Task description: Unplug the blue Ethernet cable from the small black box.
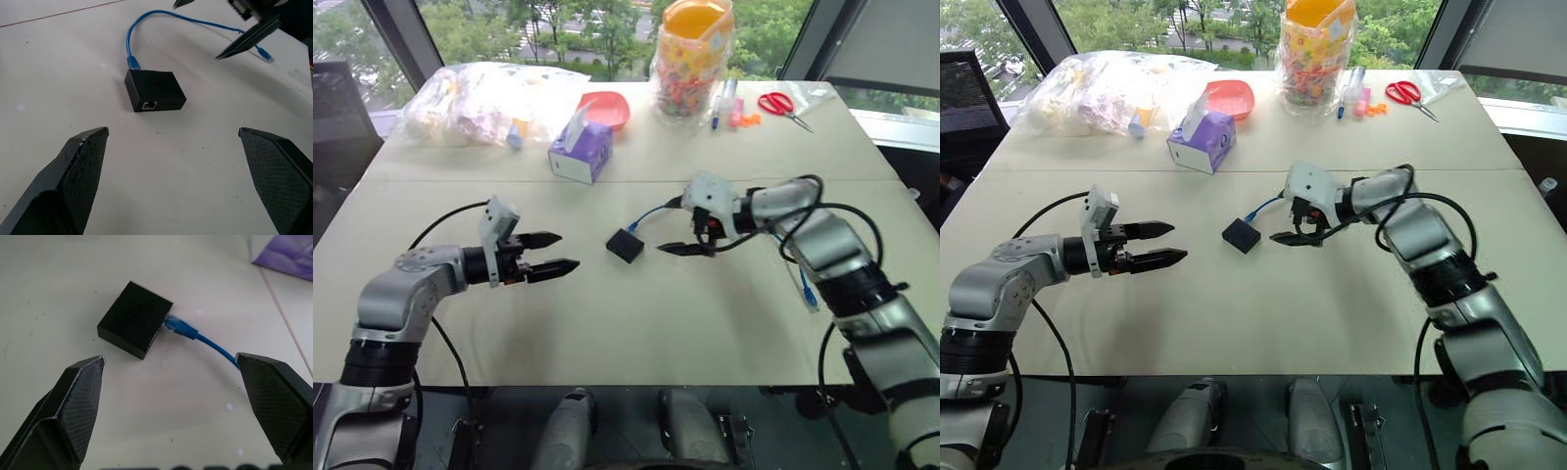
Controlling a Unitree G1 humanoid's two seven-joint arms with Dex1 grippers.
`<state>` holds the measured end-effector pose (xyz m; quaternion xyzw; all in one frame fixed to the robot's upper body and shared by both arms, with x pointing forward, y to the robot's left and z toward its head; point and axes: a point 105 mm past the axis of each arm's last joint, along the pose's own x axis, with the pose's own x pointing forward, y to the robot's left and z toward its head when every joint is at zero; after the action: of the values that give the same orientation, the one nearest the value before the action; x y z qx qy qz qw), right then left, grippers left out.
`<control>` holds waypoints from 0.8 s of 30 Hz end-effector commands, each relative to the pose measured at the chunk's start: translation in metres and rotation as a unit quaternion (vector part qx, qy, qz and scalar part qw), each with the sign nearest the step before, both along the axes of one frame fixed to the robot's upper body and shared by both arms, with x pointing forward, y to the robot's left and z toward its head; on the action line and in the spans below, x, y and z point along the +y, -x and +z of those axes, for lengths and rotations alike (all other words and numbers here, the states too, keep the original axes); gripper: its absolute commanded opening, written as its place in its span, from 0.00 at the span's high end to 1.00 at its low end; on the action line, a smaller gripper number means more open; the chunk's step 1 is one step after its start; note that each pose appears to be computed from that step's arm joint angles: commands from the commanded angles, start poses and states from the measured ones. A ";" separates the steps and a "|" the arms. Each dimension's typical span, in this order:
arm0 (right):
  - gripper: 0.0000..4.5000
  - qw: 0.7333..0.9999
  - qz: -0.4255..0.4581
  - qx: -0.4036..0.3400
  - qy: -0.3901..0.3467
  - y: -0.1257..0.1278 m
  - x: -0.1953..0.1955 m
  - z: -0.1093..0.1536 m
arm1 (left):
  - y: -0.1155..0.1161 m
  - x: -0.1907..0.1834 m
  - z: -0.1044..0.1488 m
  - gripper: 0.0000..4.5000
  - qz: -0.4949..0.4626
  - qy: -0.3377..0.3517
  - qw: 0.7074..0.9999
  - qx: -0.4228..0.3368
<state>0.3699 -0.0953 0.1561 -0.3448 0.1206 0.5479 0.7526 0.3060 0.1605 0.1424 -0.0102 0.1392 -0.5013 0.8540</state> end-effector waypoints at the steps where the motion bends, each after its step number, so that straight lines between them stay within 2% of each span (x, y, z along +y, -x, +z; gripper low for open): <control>1: 0.00 0.999 0.023 -0.033 0.014 -0.013 0.010 0.008 | 0.004 -0.005 0.008 0.00 -0.007 0.008 1.000 -0.016; 10: 0.00 0.995 0.043 -0.076 0.055 -0.041 0.029 0.001 | 0.011 -0.005 0.008 0.00 0.007 0.014 1.000 -0.015; 15: 0.00 0.994 0.063 -0.076 0.054 -0.041 0.044 -0.006 | 0.015 -0.004 0.007 0.00 0.018 0.016 1.000 -0.013; 24: 0.00 0.997 0.073 -0.015 0.031 -0.033 0.073 -0.023 | 0.020 -0.002 0.005 0.00 0.036 0.017 0.999 -0.012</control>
<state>0.4024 -0.0308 0.1228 -0.3946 0.1099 0.5883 0.6972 0.2873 0.1573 0.1344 -0.0321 0.1437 -0.4720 0.8692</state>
